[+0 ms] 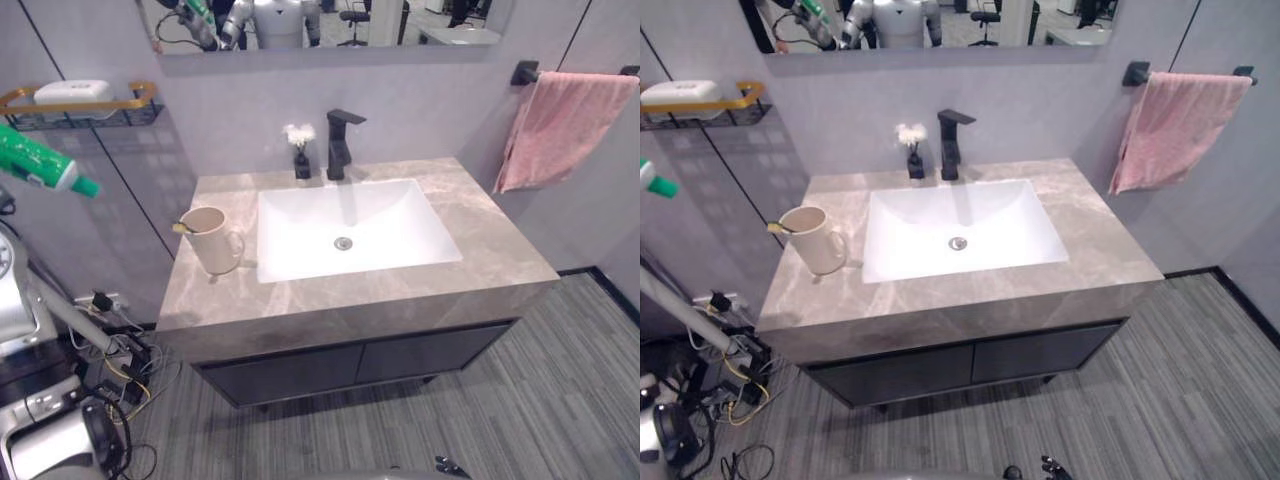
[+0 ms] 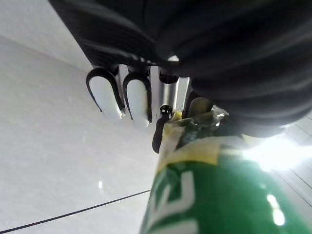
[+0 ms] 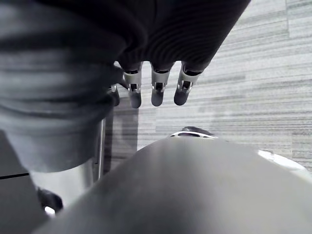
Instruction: Organize washtable
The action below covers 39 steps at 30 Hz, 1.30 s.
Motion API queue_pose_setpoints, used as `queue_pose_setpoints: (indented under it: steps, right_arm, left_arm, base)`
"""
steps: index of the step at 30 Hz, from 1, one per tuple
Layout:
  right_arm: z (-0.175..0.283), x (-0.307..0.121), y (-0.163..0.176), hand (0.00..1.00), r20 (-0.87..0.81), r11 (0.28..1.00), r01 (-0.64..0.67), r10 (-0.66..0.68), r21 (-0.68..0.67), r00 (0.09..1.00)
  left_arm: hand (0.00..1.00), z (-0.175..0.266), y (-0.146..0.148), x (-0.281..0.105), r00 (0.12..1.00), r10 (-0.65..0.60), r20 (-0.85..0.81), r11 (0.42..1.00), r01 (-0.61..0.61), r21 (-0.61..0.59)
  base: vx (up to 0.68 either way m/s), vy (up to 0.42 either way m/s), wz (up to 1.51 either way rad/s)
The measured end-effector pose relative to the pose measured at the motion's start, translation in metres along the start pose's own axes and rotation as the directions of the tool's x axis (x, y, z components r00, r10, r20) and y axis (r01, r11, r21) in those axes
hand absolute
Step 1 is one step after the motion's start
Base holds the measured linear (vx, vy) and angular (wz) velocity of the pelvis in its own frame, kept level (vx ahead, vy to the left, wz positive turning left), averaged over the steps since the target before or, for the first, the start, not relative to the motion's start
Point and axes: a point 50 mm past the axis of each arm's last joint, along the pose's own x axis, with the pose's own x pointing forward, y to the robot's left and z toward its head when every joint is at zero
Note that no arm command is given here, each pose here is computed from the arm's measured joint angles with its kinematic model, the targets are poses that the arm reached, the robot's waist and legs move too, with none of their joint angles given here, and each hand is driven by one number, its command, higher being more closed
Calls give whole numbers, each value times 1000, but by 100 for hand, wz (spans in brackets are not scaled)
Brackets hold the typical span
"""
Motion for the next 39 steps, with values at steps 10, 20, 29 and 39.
queue_pose_setpoints:
  steps: [10, 20, 29, 39]
  right_arm:
    - [9, 1, 2, 0, 48, 1000, -10, 11, -14, 999]
    - [28, 2, 1, 0, 128, 1000, -13, 15, -17, 992]
    - [33, 2, 0, 0, 169, 1000, -16, 19, -19, 985]
    - [38, 1, -2, 0, 194, 1000, -11, 16, -22, 981]
  left_arm:
    - [100, 21, -18, 22, 996, 2, 90, 1000, 0, -17]
    - [100, 31, -27, 25, 988, -21, 156, 999, 16, 36]
    - [100, 41, -15, 27, 965, -55, 255, 988, 16, 152]
    - [100, 51, 11, 10, 934, -86, 348, 981, 18, 194]
  base:
    - [3, -39, -10]
    - [2, -13, -2]
    - [-17, -26, -2]
    - [10, -22, 1]
